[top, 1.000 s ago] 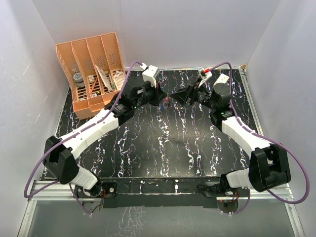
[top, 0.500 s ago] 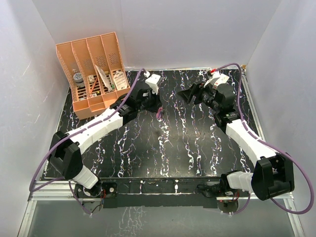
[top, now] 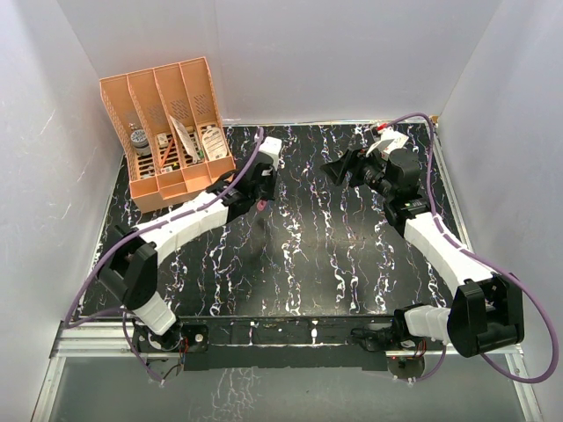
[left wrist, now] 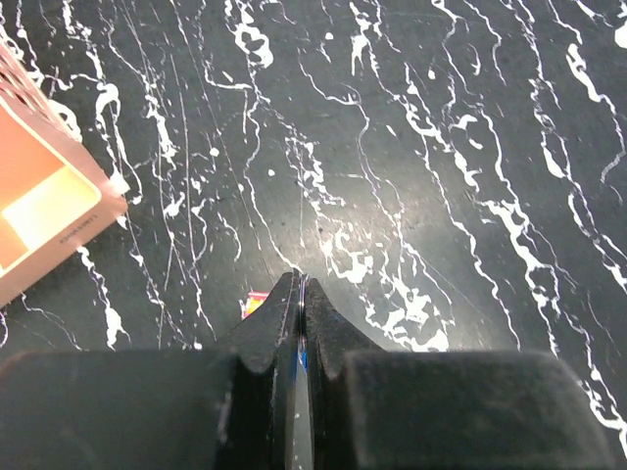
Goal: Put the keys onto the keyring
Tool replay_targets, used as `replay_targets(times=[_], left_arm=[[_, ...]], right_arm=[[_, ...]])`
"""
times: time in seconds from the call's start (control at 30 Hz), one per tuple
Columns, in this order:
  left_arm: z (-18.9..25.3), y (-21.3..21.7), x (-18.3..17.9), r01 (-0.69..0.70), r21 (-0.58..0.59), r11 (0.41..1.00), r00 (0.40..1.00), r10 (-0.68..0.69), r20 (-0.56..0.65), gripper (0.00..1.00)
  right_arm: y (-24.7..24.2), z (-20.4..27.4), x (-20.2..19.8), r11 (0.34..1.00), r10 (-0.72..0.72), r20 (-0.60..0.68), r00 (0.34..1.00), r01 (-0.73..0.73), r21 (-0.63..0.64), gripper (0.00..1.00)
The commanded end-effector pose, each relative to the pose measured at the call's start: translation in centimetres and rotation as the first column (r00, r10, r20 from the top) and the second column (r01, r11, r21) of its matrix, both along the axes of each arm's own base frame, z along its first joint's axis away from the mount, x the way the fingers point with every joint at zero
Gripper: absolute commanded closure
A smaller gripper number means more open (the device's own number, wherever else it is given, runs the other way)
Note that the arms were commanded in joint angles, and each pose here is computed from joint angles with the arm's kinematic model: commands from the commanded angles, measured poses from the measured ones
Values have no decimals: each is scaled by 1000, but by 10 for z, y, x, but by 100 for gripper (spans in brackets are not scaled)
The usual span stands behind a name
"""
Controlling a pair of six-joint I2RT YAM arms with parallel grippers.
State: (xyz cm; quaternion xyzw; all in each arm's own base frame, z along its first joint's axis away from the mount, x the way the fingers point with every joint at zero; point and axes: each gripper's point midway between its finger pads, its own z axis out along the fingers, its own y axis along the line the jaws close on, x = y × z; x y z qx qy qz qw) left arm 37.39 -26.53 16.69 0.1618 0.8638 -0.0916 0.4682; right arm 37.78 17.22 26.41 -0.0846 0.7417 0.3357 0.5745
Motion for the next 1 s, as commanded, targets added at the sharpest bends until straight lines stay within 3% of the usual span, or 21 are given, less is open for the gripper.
replay_targets(times=[0.0,0.1,0.2,0.47,0.7,0.97], left_arm=[[16,-1,25,-54,32,998,996,52,65,100],[2,-14,26,-25,7,1000,999,25,24,100],[-1,-33,22,36,-67,997,999,-36,-3,85],[17,-50,9,111,-174,979,994,-113,-4,70],[55,-12,8,-49,-174,983,999,51,10,57],[78,46,3,-204,-326,923,978,205,-33,46]], right_arm=[[-4,29,-2,1000,-5,90,996,4,8,29],[-6,31,-3,1000,-10,94,996,10,6,29],[-10,32,-4,1000,-19,99,995,19,-2,28],[-11,27,-3,1000,-14,87,996,14,-1,28],[20,3,-6,985,165,0,986,-165,-45,34],[82,-54,-6,928,252,-156,955,-284,-241,35]])
